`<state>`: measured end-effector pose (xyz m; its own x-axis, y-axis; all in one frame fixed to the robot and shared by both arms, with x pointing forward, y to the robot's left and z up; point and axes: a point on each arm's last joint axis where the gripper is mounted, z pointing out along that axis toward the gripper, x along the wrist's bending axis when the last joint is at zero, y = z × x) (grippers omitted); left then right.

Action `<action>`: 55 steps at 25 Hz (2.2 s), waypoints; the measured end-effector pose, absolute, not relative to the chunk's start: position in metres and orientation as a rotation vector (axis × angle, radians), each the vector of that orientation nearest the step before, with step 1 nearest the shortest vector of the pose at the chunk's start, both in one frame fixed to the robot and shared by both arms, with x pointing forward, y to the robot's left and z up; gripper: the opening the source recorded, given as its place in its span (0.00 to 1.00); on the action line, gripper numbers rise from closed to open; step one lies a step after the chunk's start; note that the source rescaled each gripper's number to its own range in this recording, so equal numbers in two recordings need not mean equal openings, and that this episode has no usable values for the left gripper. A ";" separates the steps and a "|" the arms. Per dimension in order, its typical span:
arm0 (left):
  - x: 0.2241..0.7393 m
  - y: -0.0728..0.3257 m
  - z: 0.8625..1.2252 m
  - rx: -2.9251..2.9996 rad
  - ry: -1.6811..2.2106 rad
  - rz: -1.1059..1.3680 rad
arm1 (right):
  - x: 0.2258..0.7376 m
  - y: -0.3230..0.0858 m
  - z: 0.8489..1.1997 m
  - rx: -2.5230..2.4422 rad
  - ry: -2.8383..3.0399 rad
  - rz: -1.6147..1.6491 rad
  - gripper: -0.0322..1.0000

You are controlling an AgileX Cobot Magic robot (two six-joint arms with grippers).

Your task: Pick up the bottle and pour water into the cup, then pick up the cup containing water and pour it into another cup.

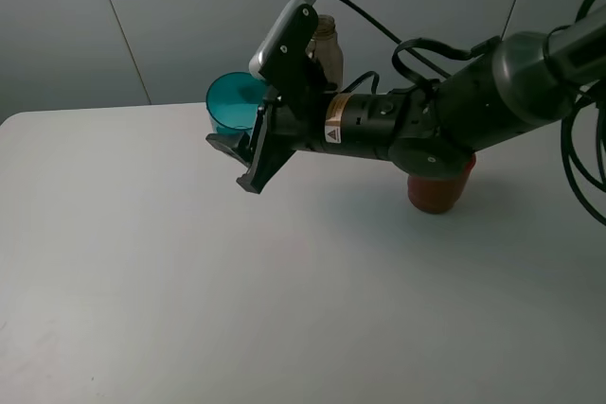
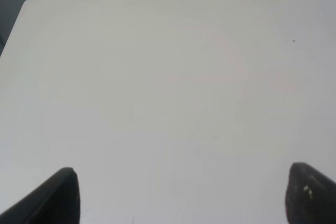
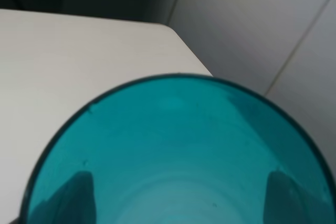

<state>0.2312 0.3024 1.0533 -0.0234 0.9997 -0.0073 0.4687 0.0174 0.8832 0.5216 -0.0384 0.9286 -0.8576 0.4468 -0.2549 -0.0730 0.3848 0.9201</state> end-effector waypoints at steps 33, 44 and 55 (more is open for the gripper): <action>0.231 0.302 1.053 1.539 1.582 0.944 | 0.544 -0.066 0.871 0.659 2.343 1.298 0.99; 0.231 0.302 1.053 1.539 1.582 0.944 | 0.526 -0.105 0.990 1.142 2.187 1.126 0.99; 0.231 0.302 1.053 1.539 1.582 0.944 | 0.467 -0.227 1.059 1.786 2.113 0.566 0.99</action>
